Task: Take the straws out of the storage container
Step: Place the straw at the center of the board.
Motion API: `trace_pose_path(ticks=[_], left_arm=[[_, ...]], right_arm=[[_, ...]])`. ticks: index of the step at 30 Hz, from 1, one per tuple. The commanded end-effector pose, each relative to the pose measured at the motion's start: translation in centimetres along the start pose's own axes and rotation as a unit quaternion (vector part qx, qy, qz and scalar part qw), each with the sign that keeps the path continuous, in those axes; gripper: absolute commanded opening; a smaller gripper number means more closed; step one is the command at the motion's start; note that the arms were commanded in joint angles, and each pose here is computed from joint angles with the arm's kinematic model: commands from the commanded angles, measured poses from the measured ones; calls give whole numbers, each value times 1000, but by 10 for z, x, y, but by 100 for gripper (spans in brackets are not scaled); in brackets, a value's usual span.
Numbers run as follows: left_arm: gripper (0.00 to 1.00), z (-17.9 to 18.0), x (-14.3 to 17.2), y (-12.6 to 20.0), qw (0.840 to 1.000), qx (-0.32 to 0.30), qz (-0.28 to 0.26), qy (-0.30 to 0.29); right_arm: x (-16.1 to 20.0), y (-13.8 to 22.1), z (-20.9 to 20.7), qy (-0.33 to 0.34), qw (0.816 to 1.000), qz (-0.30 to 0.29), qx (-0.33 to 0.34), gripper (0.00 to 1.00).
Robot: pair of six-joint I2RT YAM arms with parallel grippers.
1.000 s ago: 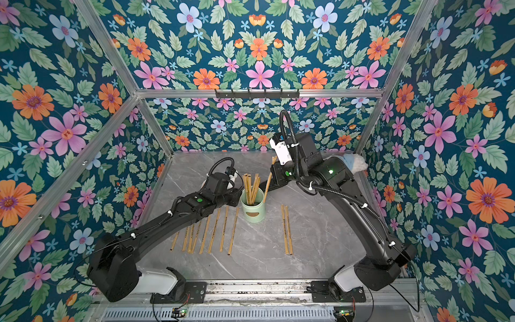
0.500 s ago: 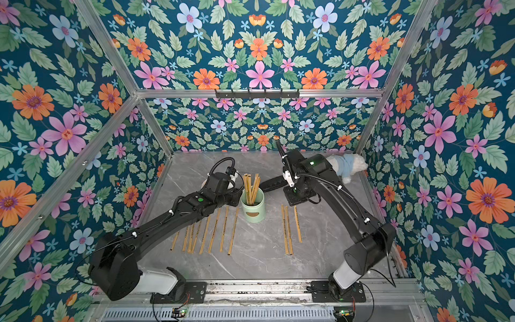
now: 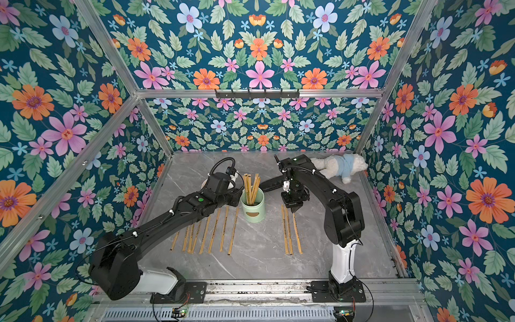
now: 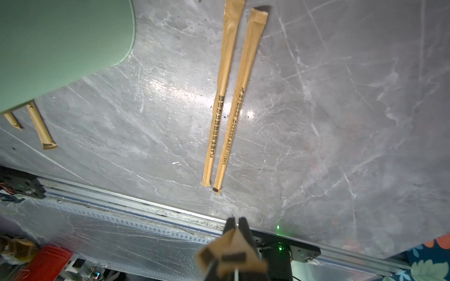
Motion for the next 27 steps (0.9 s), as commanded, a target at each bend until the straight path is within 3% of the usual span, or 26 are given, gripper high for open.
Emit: trace_pose_path(ticks=[1, 13, 27], left_arm=[[45, 1, -2, 0, 1000, -4, -2, -1], [44, 1, 0, -1, 1000, -6, 0, -3], [44, 1, 0, -3, 1000, -7, 4, -3]], right_arm=[[-5, -8, -3, -11, 999, 28, -15, 8], [-33, -49, -13, -35, 996, 72, -29, 10], [-50, -71, -27, -55, 994, 86, -44, 14]])
Point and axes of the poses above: each gripper's point midway between its finger pads, its own y axis back along the fingers, its own z axis along the line the jaws close on, x = y × z, the point moved 7 cm from there along y, back along the fingers, and after that the axes turned 3 degrees about -y, right-handed, at the moved point
